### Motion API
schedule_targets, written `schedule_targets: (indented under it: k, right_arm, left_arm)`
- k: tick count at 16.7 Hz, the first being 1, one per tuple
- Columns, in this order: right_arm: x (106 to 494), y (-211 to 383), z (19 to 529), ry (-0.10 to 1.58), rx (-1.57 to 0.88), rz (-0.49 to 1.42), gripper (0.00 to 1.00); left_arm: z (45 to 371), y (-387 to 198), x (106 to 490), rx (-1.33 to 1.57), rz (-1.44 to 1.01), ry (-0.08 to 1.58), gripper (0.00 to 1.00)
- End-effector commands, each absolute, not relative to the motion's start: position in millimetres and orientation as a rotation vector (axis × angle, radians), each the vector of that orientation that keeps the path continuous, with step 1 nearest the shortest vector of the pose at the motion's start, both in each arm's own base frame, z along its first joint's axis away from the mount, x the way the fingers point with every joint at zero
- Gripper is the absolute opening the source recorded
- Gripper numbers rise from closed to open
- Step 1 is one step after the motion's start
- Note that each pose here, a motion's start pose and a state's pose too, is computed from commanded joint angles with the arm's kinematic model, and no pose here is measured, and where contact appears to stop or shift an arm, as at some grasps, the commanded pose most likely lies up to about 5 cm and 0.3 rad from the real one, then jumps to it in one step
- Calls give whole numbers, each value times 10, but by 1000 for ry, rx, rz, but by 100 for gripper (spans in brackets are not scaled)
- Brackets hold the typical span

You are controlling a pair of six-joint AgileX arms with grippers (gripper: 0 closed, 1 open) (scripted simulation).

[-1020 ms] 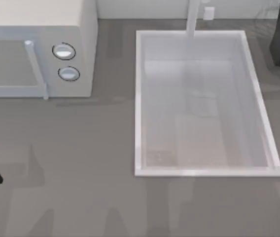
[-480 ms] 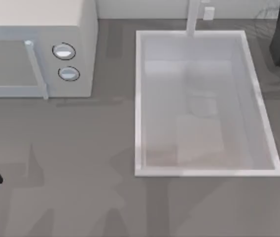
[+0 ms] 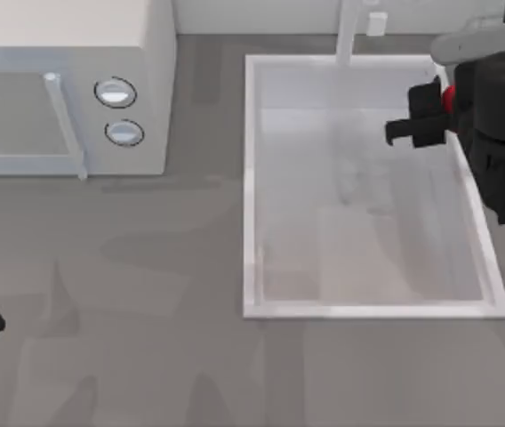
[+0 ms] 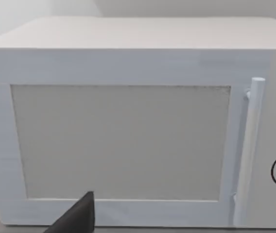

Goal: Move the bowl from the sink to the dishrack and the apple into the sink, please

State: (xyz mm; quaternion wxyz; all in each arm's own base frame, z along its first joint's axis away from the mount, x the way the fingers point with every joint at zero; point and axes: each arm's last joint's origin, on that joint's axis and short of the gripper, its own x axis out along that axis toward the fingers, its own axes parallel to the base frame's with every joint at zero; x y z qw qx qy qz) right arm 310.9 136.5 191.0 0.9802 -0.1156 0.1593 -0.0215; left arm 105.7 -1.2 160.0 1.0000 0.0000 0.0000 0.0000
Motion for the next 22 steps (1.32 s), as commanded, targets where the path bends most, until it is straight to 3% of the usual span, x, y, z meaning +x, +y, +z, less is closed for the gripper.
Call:
schedule_targets:
  k: [3, 7, 16, 22]
  right_arm:
    - [2934, 1636, 1996, 139, -122, -30, 0]
    - [2736, 1816, 2078, 15, -16, -13, 0]
    - [2735, 1874, 2036, -5, 9, -1, 0]
    - [2807, 1997, 1466, -25, 31, 19, 0]
  left_arm:
    - [1600, -12, 1057, 0, 0, 0, 100]
    - [1600, -12, 1057, 0, 0, 0, 100]
    - [1600, -12, 1057, 0, 0, 0, 100]
    - [1600, -12, 1057, 0, 0, 0, 100]
